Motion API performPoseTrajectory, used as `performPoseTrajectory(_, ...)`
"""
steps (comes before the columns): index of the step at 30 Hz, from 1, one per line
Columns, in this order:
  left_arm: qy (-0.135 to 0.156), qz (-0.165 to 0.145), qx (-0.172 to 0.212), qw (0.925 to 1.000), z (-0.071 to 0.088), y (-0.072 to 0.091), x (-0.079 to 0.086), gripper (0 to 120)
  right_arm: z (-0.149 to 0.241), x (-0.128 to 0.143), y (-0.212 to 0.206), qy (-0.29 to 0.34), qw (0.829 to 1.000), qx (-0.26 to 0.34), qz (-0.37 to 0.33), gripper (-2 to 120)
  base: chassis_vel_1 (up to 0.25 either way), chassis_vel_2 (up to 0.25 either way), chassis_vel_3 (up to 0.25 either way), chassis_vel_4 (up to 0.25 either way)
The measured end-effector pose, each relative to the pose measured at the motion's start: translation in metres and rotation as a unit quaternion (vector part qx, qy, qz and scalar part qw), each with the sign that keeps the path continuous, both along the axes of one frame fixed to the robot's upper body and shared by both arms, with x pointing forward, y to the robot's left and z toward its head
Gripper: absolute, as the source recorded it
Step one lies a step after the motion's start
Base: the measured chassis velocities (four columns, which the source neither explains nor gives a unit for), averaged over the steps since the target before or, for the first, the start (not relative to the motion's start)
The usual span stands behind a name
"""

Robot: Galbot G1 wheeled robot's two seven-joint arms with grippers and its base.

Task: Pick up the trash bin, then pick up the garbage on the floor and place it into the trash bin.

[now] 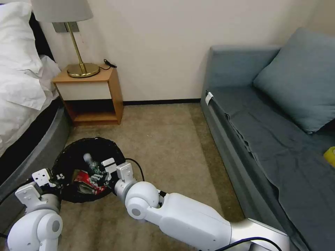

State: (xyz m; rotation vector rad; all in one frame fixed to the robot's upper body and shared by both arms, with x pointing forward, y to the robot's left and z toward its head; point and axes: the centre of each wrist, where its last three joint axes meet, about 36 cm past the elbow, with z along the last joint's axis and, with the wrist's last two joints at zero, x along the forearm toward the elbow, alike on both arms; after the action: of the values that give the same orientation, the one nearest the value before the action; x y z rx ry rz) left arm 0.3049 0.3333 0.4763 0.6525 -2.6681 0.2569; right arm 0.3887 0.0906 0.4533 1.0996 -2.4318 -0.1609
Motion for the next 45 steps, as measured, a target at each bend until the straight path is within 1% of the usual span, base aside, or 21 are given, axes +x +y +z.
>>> performPoseTrajectory(1,0.0,0.0,0.0,1.0,0.0,0.0,0.0,2,0.0,0.0,0.0,0.0,1.0,0.0,0.0,84,0.0,0.0,0.0,0.0)
performPoseTrajectory(4,0.0,-0.001,-0.001,1.0,0.0,-0.001,0.0,2,0.007,0.006,-0.001,-0.019,1.0,0.019,-0.012,98,0.0,0.0,0.0,0.0)
performPoseTrajectory(5,0.0,-0.001,-0.001,1.0,0.0,-0.001,0.0,2,0.007,0.006,-0.001,-0.019,1.0,0.019,-0.012,98,0.0,0.0,0.0,0.0)
performPoseTrajectory(8,0.0,0.0,-0.001,1.0,0.0,0.001,0.0,2,0.041,0.028,-0.024,-0.061,0.994,0.079,-0.034,100,0.0,0.0,0.0,0.0)
performPoseTrajectory(9,0.0,0.0,-0.001,1.0,0.0,0.001,0.0,2,0.041,0.028,-0.024,-0.061,0.994,0.079,-0.034,100,0.0,0.0,0.0,0.0)
performPoseTrajectory(13,-0.002,-0.001,-0.003,1.0,-0.001,0.002,0.001,2,0.086,0.055,-0.078,-0.122,0.977,0.165,-0.063,100,0.0,0.0,0.0,0.0)
performPoseTrajectory(14,-0.002,-0.001,-0.003,1.0,-0.001,0.002,0.001,2,0.086,0.055,-0.078,-0.122,0.977,0.165,-0.063,100,0.0,0.0,0.0,0.0)
performPoseTrajectory(16,-0.001,-0.001,-0.002,1.0,0.0,0.003,0.002,2,0.1,0.064,-0.122,-0.176,0.963,0.183,-0.095,100,0.0,0.0,0.0,0.0)
performPoseTrajectory(17,-0.001,-0.001,-0.002,1.0,0.0,0.003,0.002,2,0.1,0.064,-0.122,-0.176,0.963,0.183,-0.095,100,0.0,0.0,0.0,0.0)
performPoseTrajectory(19,0.001,0.0,0.0,1.0,0.0,0.005,0.002,2,0.097,0.064,-0.161,-0.225,0.951,0.167,-0.13,100,0.0,0.0,0.0,0.0)
performPoseTrajectory(20,0.002,0.001,0.001,1.0,0.0,0.006,0.001,2,0.093,0.06,-0.188,-0.254,0.945,0.143,-0.15,100,0.0,0.0,0.0,0.0)
performPoseTrajectory(23,0.004,0.003,0.002,1.0,0.0,0.007,0.001,2,0.088,0.052,-0.215,-0.282,0.937,0.115,-0.171,100,0.0,0.0,0.0,0.0)
performPoseTrajectory(25,0.007,0.004,0.002,1.0,0.0,0.007,0.001,2,0.077,0.025,-0.25,-0.318,0.921,0.062,-0.217,100,0.0,0.0,0.0,0.0)
performPoseTrajectory(26,0.007,0.004,0.003,1.0,0.0,0.008,0.001,2,0.072,0.014,-0.258,-0.325,0.915,0.048,-0.234,100,0.0,0.0,0.0,0.0)
performPoseTrajectory(27,0.007,0.004,0.003,1.0,0.0,0.008,0.001,2,0.072,0.014,-0.258,-0.325,0.915,0.048,-0.234,100,0.0,0.0,0.0,0.0)
performPoseTrajectory(30,0.008,0.008,0.006,0.9999,0.001,0.01,0.0,2,0.068,-0.01,-0.271,-0.346,0.897,0.025,-0.273,100,0.0,0.0,0.0,0.0)
performPoseTrajectory(31,0.008,0.009,0.007,0.9999,0.002,0.01,-0.001,2,0.064,-0.021,-0.272,-0.34,0.897,0.026,-0.282,100,0.0,0.0,0.0,0.0)
performPoseTrajectory(32,0.008,0.009,0.007,0.9999,0.002,0.01,-0.001,2,0.064,-0.021,-0.272,-0.34,0.897,0.026,-0.282,100,0.0,0.0,0.0,0.0)
performPoseTrajectory(33,0.008,0.009,0.007,0.9999,0.002,0.011,-0.001,2,0.059,-0.033,-0.27,-0.328,0.9,0.029,-0.286,100,0.0,0.0,0.0,0.0)
performPoseTrajectory(36,0.007,0.01,0.008,0.9999,0.003,0.011,-0.002,2,0.042,-0.048,-0.261,-0.308,0.905,0.038,-0.292,100,0.0,0.0,0.0,0.0)
performPoseTrajectory(45,0.004,0.011,0.009,0.9999,0.006,0.011,-0.005,2,0.022,-0.049,-0.247,-0.303,0.911,0.046,-0.276,100,0.0,0.0,0.0,0.0)
